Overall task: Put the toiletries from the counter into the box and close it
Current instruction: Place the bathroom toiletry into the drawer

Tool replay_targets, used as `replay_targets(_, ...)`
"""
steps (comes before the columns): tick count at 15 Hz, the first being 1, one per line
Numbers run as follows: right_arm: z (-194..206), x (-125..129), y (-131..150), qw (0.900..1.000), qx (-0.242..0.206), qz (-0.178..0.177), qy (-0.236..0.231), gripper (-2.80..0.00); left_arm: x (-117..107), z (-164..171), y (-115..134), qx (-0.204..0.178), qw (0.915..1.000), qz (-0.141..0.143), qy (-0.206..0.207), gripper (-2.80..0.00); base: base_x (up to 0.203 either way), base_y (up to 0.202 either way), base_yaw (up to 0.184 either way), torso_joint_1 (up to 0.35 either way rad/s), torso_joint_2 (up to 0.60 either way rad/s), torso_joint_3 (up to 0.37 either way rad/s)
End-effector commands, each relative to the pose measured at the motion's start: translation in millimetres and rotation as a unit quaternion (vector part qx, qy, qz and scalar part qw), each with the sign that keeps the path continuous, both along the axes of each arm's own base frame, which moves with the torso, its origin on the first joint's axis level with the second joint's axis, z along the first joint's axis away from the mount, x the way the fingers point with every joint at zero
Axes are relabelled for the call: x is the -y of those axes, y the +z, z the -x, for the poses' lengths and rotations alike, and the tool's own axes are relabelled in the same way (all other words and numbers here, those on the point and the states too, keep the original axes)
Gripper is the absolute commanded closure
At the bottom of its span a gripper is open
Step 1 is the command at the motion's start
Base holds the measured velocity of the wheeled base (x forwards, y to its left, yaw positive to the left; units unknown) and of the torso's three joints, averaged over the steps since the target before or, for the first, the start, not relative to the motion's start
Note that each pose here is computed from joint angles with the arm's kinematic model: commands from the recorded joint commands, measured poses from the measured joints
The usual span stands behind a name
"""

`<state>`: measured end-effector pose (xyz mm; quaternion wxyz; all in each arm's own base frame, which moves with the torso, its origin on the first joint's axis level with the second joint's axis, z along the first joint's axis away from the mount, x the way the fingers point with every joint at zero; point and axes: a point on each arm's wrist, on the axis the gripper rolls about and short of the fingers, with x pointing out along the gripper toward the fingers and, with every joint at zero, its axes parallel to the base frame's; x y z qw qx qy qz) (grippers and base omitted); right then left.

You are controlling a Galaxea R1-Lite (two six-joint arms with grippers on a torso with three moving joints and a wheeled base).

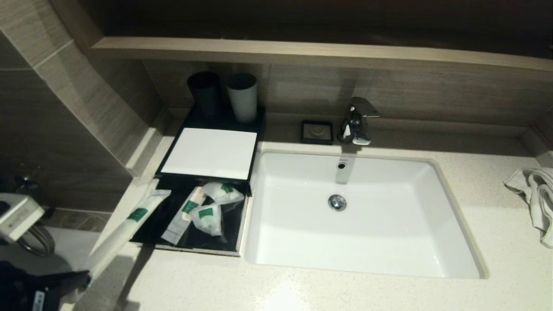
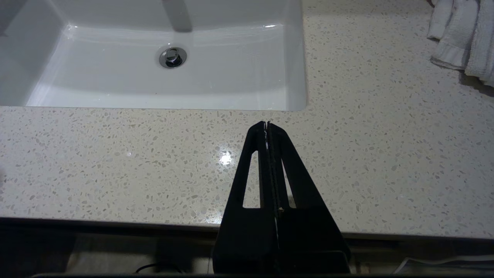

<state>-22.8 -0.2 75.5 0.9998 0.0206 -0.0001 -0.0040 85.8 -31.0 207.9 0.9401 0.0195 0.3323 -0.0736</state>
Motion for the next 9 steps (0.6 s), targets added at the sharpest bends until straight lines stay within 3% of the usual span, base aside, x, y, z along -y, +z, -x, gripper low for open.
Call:
replay_targets(1, 0, 0, 0, 1.000, -0.001, 0.000, 0.000, 0.00, 3, -6, -3, -0.015, 0.9999, -0.003, 0.003, 0.00, 0.000, 0.000, 0.000, 0.000, 0.00, 0.000)
replay_targets(9, 0, 0, 0, 1.000, 0.000, 0.000, 0.000, 0.00, 19, -45, -13, -0.032, 0.9994, 0.001, 0.013, 0.00, 0.000, 0.000, 0.000, 0.000, 0.00, 0.000)
